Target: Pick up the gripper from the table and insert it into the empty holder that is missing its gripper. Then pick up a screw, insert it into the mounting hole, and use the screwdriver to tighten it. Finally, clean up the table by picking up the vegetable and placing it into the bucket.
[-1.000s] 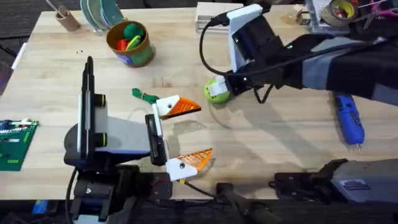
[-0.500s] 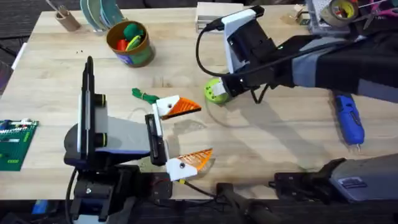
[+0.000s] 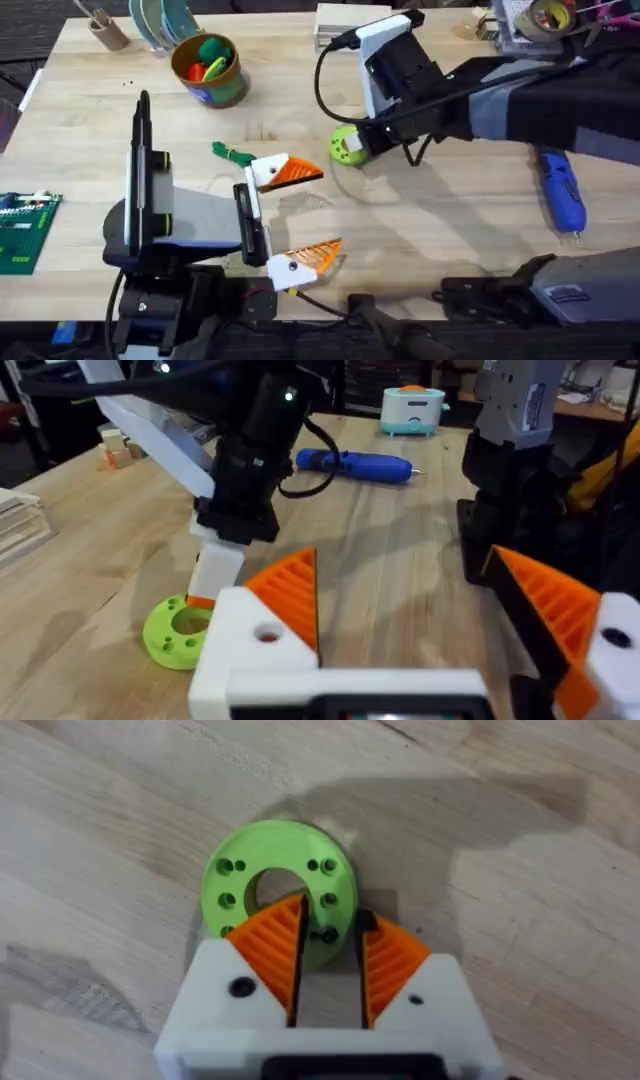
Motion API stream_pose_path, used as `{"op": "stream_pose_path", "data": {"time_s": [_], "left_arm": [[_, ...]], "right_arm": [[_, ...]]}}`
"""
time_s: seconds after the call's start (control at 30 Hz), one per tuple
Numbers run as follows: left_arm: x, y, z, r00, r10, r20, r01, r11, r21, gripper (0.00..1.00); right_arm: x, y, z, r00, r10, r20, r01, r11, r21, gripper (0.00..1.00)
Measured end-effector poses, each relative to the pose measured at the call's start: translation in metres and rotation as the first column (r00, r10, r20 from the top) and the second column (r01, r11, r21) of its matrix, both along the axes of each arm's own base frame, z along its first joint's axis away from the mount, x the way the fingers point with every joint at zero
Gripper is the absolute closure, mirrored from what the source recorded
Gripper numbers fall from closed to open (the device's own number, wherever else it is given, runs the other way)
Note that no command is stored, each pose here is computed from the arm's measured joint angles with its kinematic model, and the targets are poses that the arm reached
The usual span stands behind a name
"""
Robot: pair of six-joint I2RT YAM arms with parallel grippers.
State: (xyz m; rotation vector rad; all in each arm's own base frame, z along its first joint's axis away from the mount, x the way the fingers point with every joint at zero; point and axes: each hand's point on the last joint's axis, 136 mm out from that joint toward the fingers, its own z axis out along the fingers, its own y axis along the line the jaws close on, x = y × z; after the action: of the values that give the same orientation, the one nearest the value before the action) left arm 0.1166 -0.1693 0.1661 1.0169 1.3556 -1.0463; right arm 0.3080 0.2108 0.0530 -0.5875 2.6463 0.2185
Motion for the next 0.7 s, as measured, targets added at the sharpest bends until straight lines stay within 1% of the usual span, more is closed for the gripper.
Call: {"op": "stream_pose_path", "data": {"time_s": [0.2,0.4,0.47,0.57,0.7], "left_arm": [[0.0000,0.0000,0.0000,1.000,0.000,0.000,0.000,1.000,0.000,0.008],[0.0000,0.0000,0.0000,1.000,0.000,0.000,0.000,1.000,0.000,0.008],[0.0000,0.0000,0.0001,1.000,0.000,0.000,0.000,1.000,0.000,0.008],[0.0000,0.0000,0.0001,1.000,0.000,0.000,0.000,1.000,0.000,0.008],[0.0000,0.0000,0.0001,1.000,0.000,0.000,0.000,1.000,0.000,0.008]], "right_arm": [[0.0003,-0.0001,0.0002,1.000,0.002,0.002,-0.002,1.000,-0.001,0.715],[-0.0003,-0.0008,-0.0001,1.000,0.001,-0.001,-0.001,1.000,-0.005,0.718],[-0.0010,-0.0014,-0.0001,1.000,0.001,-0.005,-0.001,1.000,-0.008,0.707],[-0.0034,-0.0030,-0.0014,1.000,0.001,-0.016,-0.001,1.000,-0.015,0.662],[-0.0036,-0.0032,-0.0015,1.000,0.001,-0.017,-0.001,1.000,-0.016,0.643]]}}
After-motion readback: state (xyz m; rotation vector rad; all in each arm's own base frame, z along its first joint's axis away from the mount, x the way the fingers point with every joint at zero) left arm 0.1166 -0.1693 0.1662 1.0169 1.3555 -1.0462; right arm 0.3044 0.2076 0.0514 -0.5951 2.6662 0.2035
